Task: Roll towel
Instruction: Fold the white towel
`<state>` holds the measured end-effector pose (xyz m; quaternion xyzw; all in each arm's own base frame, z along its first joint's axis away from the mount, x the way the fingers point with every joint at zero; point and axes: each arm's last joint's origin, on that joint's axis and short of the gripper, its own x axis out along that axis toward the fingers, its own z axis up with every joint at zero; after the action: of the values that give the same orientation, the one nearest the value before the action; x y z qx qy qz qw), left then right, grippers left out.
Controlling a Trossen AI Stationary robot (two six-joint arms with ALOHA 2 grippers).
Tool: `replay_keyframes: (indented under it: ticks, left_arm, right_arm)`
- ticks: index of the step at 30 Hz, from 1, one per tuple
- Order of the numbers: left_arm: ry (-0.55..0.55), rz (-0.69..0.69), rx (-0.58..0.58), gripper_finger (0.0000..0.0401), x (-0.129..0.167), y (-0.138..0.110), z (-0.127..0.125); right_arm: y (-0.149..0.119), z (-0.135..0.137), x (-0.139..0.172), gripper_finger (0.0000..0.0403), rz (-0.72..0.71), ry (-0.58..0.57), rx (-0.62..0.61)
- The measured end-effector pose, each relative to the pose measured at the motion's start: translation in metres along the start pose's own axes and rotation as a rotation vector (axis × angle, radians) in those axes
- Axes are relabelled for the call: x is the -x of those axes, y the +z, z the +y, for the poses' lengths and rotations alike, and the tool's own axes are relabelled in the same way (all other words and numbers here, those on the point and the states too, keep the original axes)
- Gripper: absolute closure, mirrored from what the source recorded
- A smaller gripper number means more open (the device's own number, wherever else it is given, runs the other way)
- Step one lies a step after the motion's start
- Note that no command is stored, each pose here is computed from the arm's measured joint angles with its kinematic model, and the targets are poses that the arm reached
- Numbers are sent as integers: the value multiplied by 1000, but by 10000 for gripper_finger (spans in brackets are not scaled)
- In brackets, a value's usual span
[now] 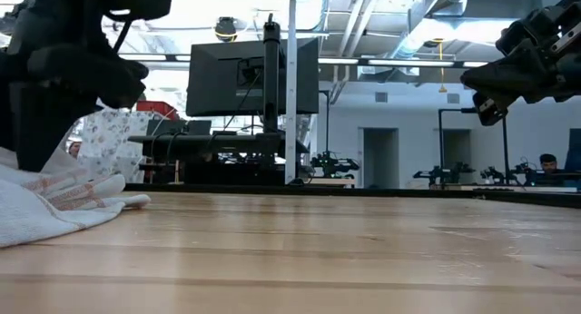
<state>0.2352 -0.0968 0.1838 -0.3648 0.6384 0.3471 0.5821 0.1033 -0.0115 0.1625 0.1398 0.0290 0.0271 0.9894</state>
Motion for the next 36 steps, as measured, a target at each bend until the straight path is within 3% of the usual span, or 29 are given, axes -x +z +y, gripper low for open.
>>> replay_keyframes:
  ticks: [4,6,12,18,19,24,27,36]
  left_arm:
    - [-28,-3,-38,360,6,2,-4]
    - [-36,-3,-53,388,8,2,-6]
    - [-100,1,-99,399,23,7,-15]
    - [-295,-79,-220,401,78,27,-37]
    - [-332,-102,-242,401,90,30,-40]
    - [-467,-236,-342,401,146,49,-45]
    - [-466,-284,-383,401,172,59,-36]
    - [-396,-330,-412,401,199,90,-7]
  right_arm:
    - [0,0,0,383,-1,0,0]
    - [0,0,0,383,-1,0,0]
    - [0,0,0,383,0,0,0]
    - [1,0,0,383,-10,3,-6]
    - [3,1,0,383,-29,9,-45]
    - [12,4,1,383,-110,71,-474]
    - [16,5,1,383,-142,99,-600]
    - [13,6,-3,385,-107,64,-578]
